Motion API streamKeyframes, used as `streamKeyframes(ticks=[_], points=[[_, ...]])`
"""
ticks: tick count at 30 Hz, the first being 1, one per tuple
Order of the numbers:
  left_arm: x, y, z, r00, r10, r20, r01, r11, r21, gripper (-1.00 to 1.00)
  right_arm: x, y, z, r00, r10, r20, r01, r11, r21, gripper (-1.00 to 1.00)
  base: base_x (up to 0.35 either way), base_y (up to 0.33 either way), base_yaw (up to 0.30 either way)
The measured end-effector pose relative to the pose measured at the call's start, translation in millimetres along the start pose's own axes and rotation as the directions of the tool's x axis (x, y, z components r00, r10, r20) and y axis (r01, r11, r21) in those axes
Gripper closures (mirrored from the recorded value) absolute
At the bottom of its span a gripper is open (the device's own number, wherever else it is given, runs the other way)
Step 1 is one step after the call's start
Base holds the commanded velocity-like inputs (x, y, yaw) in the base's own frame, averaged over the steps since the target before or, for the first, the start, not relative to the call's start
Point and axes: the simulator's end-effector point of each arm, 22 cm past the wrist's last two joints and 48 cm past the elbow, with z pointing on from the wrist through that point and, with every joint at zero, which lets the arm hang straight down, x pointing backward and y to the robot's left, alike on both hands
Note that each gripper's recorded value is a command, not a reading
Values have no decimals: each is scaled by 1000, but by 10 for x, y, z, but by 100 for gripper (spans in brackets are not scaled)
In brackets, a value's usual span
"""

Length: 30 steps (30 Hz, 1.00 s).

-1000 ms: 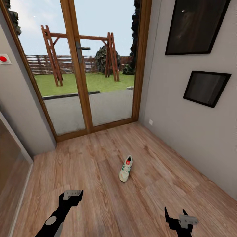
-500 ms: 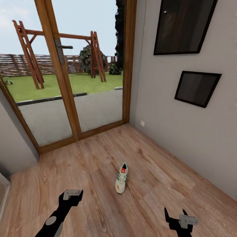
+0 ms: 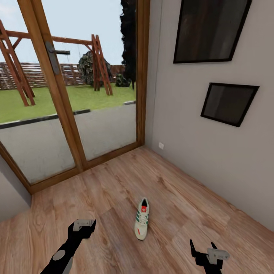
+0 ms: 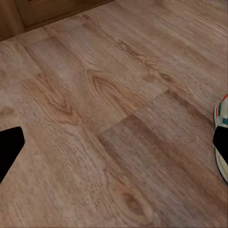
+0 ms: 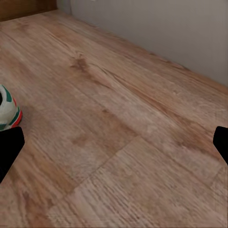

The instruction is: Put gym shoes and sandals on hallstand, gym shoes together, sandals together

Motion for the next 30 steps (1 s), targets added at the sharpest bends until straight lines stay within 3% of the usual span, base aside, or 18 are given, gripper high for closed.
streamKeyframes(ticks=[7, 16, 30], points=[[-2, 0, 1, 1000, 0, 0, 0, 1000, 0, -100, 1, -2, 0, 1000, 0, 0, 0, 1000, 0, -100, 265, 234, -56], [0, 0, 3, 1000, -1, 0, 1, 1000, 0, -100, 3, -2, 0, 1000, 0, -1, 0, 1000, 0, -100, 126, 279, -239], [2, 0, 4, 1000, 1, 0, -1, 1000, -1, -100, 1, -3, 2, 1000, 0, 0, 0, 1000, 0, -100, 11, 42, -261]])
